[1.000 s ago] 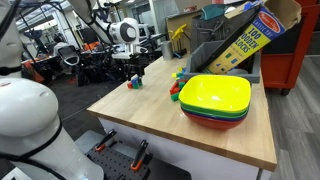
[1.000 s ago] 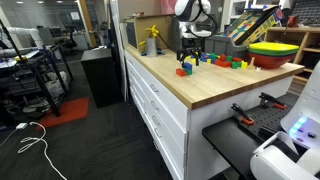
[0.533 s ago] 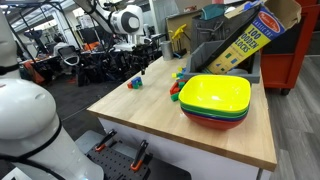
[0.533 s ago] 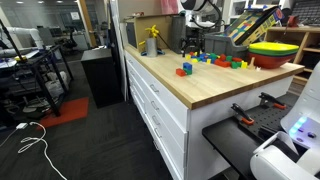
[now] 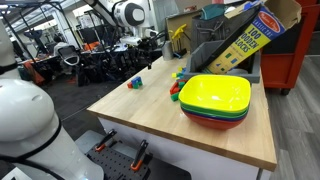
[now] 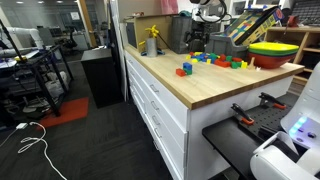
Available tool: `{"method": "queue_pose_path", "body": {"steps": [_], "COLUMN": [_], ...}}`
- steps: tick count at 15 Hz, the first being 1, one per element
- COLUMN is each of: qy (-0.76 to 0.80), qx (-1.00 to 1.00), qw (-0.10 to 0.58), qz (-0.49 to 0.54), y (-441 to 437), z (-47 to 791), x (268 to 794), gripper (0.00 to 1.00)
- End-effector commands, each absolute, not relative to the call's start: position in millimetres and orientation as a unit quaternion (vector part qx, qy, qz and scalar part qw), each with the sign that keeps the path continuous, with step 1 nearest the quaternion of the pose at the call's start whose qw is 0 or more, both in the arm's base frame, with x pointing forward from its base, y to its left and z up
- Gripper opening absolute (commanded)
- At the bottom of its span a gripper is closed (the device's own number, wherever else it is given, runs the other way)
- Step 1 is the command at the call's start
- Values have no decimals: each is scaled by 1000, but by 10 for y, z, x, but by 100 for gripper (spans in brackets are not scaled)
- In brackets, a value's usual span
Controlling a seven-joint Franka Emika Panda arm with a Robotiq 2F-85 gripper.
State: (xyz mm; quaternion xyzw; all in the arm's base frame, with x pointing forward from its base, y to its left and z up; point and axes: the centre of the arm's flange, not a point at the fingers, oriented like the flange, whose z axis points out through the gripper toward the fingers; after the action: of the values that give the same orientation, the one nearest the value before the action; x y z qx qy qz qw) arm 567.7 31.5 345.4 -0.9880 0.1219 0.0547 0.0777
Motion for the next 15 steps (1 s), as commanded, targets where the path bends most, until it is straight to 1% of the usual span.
{"method": "queue_pose_path", "body": {"steps": [1,4,8,12,13,14,15], "qy": [57,-37,-126,-176,-169,-157,-157], "qx": [-995,-997,-990,-983,-984,-986,-986], "qw": [71,68,51,35,45,42,44], "qz": [33,29,27,26,42,29,35], "y": [151,3,-140,-174,-156,-123,-119], "z": [3562,3609,3658,3716,3727,3615,3627], "x": [5666,5659,5592,5502,5495,5636,5616], "gripper": [100,100,100,100,100,100,100]}}
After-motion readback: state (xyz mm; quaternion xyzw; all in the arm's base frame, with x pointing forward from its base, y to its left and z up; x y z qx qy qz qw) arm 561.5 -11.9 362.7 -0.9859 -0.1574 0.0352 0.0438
